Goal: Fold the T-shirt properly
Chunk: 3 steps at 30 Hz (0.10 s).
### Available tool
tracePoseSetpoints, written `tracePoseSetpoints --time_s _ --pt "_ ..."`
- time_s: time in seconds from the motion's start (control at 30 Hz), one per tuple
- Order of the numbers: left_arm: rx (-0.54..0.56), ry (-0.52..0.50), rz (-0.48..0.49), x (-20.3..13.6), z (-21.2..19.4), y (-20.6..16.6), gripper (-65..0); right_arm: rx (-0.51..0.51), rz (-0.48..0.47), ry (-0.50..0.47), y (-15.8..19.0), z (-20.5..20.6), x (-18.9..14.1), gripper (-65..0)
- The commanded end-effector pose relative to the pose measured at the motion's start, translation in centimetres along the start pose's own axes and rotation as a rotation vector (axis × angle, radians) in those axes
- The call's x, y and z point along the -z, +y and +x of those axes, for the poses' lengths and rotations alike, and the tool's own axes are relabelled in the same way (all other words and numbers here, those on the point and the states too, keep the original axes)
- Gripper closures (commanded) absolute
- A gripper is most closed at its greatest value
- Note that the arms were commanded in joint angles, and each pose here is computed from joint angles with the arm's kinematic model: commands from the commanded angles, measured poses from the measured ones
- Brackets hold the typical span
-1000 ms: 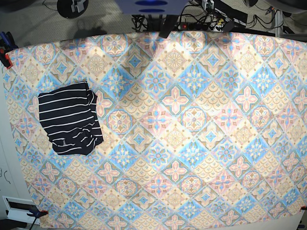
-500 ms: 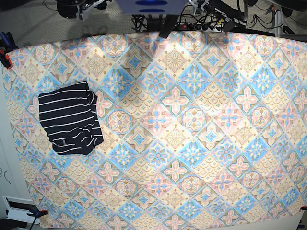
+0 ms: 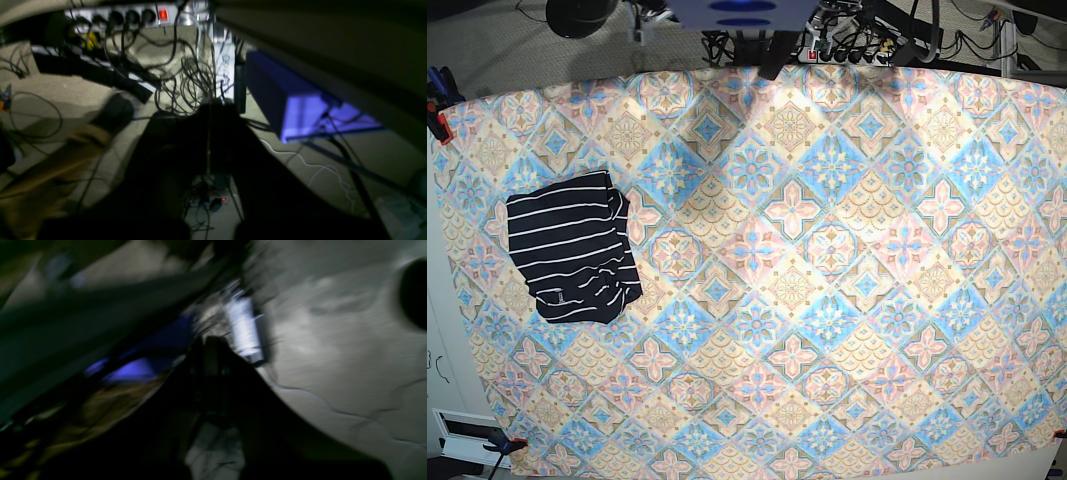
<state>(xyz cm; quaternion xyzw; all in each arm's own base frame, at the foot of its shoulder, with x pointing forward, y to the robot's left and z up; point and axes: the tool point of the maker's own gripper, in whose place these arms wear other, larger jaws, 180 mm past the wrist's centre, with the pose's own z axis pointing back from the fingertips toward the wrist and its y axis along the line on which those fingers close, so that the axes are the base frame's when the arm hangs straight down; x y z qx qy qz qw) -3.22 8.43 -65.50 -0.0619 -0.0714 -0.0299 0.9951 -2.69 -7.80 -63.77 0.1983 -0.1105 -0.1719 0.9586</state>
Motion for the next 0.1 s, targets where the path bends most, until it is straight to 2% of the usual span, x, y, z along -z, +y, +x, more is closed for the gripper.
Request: tracePoseSetpoints --time_s 0.0,0.07 --pt "-0.002 -0.003 -0.007 0.01 0.03 -0.33 0.0 -0.015 -0.017 -0.092 -1.32 3.42 -0.19 -0.2" --pt "-0.002 -0.006 -0.008 0.05 0.23 -0.42 0.0 -0.015 -0.014 -0.109 -1.14 3.9 -0.11 -0.2"
